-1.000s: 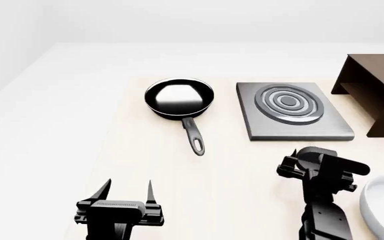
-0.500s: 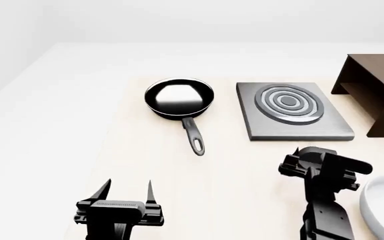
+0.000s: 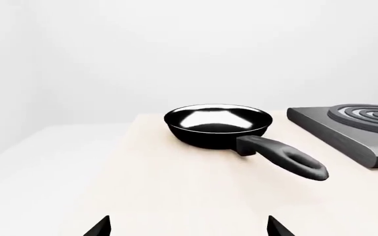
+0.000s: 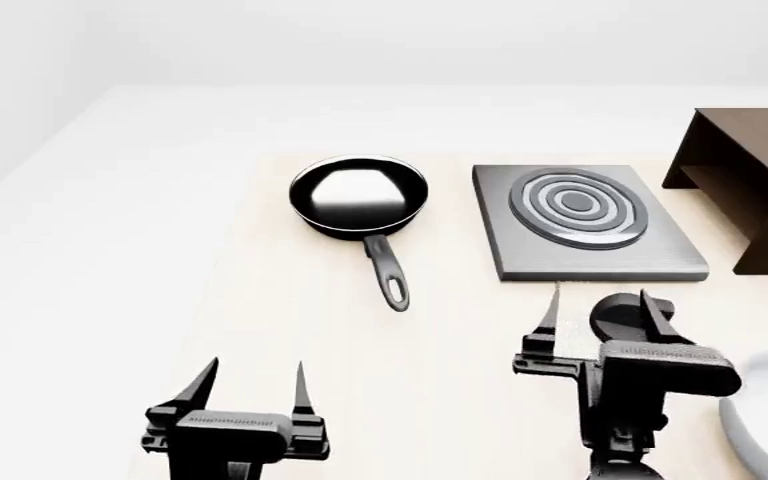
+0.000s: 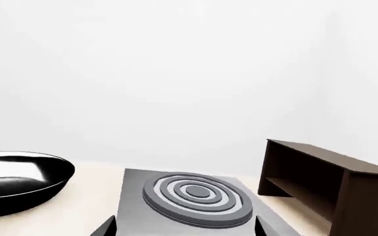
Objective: Turn on the stove.
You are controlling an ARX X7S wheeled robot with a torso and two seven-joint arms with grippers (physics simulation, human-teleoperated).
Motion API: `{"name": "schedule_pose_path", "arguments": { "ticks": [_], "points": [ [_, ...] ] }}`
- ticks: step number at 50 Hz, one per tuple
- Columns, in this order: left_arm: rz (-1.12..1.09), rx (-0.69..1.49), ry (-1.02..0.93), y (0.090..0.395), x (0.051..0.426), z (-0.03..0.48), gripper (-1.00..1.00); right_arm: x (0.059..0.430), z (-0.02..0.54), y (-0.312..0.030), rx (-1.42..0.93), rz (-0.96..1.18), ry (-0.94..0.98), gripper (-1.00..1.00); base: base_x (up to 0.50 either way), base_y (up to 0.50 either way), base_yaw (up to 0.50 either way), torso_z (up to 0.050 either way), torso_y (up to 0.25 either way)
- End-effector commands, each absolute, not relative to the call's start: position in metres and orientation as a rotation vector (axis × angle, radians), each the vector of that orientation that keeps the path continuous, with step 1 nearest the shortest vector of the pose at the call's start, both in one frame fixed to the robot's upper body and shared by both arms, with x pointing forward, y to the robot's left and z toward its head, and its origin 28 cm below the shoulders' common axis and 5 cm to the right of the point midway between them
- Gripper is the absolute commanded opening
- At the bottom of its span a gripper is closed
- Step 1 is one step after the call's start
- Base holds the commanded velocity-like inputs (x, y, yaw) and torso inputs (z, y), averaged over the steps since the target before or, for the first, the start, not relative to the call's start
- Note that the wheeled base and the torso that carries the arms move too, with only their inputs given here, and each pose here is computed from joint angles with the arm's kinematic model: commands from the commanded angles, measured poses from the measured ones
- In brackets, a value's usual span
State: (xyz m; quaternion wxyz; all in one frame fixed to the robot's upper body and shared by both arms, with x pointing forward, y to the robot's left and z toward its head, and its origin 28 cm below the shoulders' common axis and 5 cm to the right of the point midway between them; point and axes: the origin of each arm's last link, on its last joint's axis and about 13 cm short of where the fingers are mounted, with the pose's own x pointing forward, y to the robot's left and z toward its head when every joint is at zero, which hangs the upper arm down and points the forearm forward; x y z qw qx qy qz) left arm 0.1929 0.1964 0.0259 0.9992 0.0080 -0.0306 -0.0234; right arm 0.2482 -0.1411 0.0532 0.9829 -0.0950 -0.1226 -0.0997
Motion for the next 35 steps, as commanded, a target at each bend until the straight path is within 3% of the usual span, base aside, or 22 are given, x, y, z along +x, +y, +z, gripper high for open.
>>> {"name": "schedule_pose_path", "arguments": {
  "ticks": [1, 12, 35],
  "points": [
    [-0.037, 0.071, -0.169, 0.191, 0.173, 0.042, 1.0, 0.186, 0.075, -0.103, -0.229, -0.151, -0.416, 1.0, 0.0, 0.0, 0.0, 0.0, 0.0],
    [-0.049, 0.075, -0.261, 0.187, 0.145, 0.06, 1.0, 0.145, 0.088, -0.092, -0.271, -0.144, -0.546, 1.0, 0.0, 0.0, 0.0, 0.0, 0.0],
    [-0.059, 0.068, -0.283, 0.186, 0.139, 0.065, 1.0, 0.139, 0.087, -0.089, -0.275, -0.128, -0.555, 1.0, 0.0, 0.0, 0.0, 0.0, 0.0]
  ]
}}
